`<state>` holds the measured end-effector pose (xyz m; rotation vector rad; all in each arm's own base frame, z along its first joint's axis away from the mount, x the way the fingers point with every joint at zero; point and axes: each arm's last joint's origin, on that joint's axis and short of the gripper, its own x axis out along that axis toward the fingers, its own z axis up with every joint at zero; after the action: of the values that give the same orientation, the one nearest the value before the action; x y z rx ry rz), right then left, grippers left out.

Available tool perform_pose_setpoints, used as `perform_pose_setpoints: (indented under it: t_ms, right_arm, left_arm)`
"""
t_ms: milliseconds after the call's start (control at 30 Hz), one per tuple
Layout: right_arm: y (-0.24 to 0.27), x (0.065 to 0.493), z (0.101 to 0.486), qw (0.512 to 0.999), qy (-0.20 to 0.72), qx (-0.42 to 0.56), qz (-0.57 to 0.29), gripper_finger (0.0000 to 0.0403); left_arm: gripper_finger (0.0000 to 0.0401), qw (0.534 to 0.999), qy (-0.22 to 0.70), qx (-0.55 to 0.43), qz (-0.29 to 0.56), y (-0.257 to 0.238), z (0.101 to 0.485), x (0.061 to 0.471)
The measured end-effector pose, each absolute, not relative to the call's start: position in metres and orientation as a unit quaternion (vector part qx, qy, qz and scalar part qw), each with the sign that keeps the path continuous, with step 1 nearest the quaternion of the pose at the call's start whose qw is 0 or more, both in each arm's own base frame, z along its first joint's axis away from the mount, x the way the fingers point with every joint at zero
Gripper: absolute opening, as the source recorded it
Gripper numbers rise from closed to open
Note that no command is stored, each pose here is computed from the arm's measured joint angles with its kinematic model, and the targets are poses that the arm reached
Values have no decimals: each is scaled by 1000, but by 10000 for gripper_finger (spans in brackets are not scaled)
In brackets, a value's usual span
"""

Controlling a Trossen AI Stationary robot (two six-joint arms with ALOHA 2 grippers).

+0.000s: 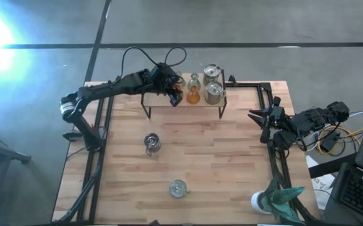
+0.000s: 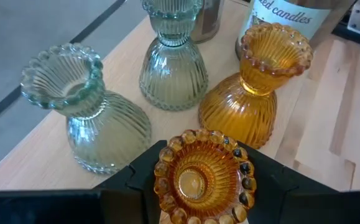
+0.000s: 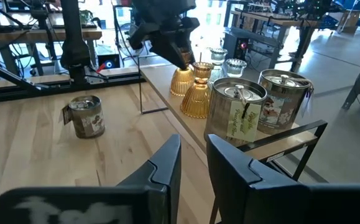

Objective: Pick & Place candle stick holders
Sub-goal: Put the orange glass candle holder on the shelf aligned with the green glass candle holder

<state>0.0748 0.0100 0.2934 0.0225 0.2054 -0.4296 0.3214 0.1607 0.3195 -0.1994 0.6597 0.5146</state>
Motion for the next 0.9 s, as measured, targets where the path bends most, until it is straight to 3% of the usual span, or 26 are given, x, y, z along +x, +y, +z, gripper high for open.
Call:
perform_pose_setpoints:
  t_ms: [900]
  right_arm:
    - [10,75,293,972,102,11,-213,90]
  left_arm:
    - [180,917,315,-120,214,162,317,322]
